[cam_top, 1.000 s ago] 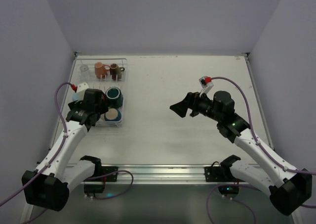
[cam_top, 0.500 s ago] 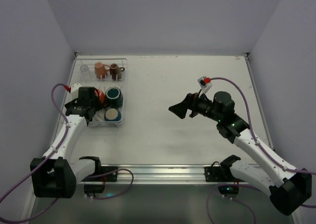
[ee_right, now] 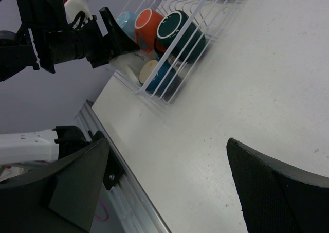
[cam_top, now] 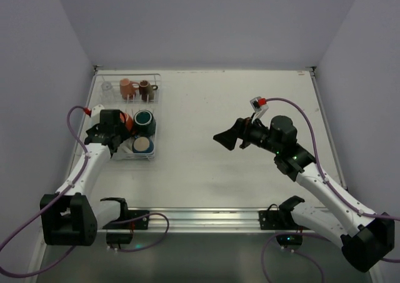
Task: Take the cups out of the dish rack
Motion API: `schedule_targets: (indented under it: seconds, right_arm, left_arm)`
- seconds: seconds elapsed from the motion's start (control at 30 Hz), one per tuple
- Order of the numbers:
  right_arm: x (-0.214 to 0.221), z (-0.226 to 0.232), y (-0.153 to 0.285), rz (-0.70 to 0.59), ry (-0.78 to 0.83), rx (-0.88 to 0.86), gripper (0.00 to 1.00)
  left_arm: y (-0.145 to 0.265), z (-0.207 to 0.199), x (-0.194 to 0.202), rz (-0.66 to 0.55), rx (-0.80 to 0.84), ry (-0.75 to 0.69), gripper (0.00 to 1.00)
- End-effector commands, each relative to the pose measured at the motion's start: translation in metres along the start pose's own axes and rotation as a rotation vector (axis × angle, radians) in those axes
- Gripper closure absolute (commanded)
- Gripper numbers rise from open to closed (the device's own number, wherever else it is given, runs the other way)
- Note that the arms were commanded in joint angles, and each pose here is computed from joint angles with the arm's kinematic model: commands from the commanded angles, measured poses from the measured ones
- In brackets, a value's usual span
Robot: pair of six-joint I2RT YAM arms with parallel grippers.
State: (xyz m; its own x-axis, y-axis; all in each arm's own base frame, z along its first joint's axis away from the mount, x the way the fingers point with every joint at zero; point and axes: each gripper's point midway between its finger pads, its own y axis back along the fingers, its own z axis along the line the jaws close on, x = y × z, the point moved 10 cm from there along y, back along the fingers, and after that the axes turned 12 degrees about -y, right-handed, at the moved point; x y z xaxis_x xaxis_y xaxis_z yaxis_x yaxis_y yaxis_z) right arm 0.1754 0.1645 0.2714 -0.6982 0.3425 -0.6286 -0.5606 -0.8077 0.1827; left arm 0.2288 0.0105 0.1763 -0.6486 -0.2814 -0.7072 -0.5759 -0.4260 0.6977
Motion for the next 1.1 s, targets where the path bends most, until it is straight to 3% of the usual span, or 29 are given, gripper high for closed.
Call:
schedule_targets:
  seconds: [0.0,0.1,0.2,0.4,0.57,0.8,0.93,1.07]
  right_arm:
    - [-0.004,0.013,0.002,-0.019,-0.007,-0.075,0.01]
    - [-0.004,0.018,0.0,-0.023,-0.029,-0.106,0.01]
    - [-0.005,0.023,-0.005,-0.028,-0.046,-0.105,0.01]
    - [0.002,0.032,-0.028,0.017,-0.094,-0.116,0.01]
    - [0.003,0.048,-0.048,0.056,-0.144,-0.248,0.02]
    - [-0.002,0.075,-0.075,0.117,-0.209,-0.384,0.02]
    - [-0.011,0.086,-0.082,0.086,-0.247,-0.484,0.03]
    - [-0.014,0.085,-0.085,0.015,-0.306,-0.497,0.04]
  left_arm:
    - [0.017,0.004,-0.018,-0.101,0.029,0.048,0.55]
    - [0.029,0.007,-0.024,-0.129,0.053,0.048,0.67]
    - [0.043,0.011,-0.031,-0.16,0.079,0.044,0.72]
    - [0.08,0.023,-0.049,-0.254,0.134,0.052,0.78]
    - [0.118,0.03,-0.061,-0.335,0.251,0.073,0.8]
    - [0.182,0.022,-0.079,-0.524,0.672,0.135,0.81]
    - [0.198,-0.002,-0.076,-0.574,1.072,0.135,0.84]
    - [0.196,-0.016,-0.077,-0.637,1.271,0.164,0.84]
